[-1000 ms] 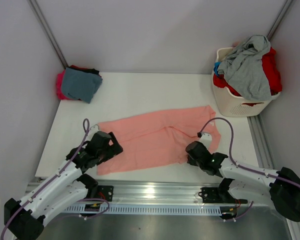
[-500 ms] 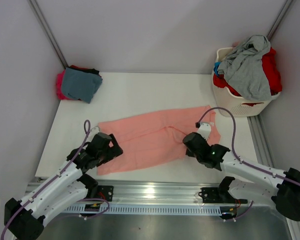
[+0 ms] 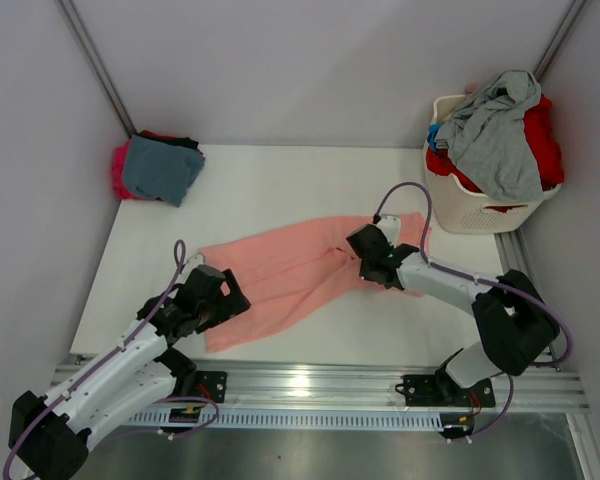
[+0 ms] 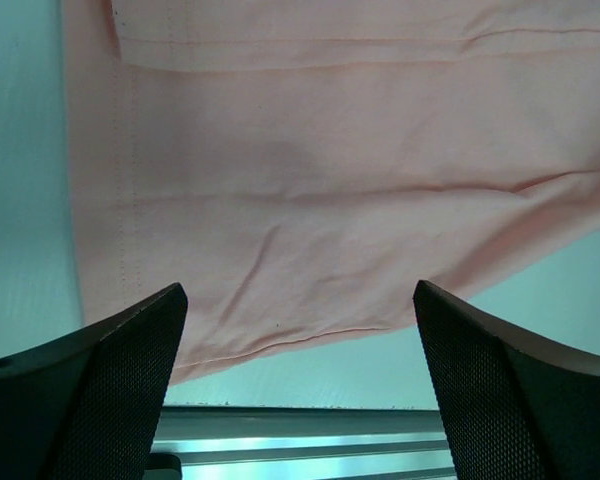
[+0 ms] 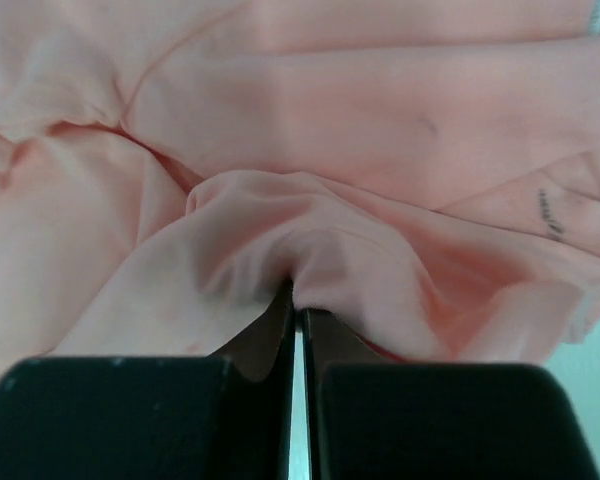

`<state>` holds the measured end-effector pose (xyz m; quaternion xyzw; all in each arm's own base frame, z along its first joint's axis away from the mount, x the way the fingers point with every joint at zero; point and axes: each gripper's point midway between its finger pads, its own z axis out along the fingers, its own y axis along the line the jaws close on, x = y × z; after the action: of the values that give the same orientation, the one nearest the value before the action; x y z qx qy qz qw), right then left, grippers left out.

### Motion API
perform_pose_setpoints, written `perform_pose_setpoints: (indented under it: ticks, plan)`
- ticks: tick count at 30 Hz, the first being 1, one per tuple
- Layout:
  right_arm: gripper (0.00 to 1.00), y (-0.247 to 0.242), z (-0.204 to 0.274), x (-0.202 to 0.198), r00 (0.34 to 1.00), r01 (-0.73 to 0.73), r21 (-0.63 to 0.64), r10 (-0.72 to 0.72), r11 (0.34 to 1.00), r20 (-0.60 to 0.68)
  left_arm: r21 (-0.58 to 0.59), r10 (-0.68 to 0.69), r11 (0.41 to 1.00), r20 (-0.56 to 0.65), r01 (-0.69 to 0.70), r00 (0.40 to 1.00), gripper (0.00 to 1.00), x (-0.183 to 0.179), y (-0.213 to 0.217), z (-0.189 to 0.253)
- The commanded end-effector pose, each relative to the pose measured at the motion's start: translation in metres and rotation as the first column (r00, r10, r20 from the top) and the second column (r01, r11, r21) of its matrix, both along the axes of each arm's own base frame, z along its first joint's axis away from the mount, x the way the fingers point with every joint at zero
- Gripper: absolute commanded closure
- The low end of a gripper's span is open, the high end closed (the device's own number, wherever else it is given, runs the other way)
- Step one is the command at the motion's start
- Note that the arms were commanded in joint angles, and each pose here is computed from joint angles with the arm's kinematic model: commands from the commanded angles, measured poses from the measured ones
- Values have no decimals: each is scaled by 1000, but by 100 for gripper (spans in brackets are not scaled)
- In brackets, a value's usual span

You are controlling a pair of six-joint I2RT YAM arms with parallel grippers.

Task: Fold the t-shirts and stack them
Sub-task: Grap the side of the flattened tshirt closest away from the robot with both arms

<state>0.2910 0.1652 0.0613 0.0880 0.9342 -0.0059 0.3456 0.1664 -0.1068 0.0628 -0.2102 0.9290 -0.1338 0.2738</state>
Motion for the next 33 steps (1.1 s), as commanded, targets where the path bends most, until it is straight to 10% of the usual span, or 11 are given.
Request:
perform_pose_setpoints:
  ticks: [1,16,24,33]
  plan:
    - [97,24,9,26,995,-59,48,54,997,88,-21,-42,999,22,43,999,2,3,-8,6]
    - [100,32,36,91,977,-74,-18,76,997,199,-88,-59,994,6,60,998,5,-13,-12,1]
    - [43,42,27,96,975,-87,-7,87,996,204,-126,-66,990,-4,65,998,7,-21,-16,-1]
    - [35,45,70,72,929,-222,23,204,975,310,-129,-19,991,-3,18,1000,12,-31,-11,-5]
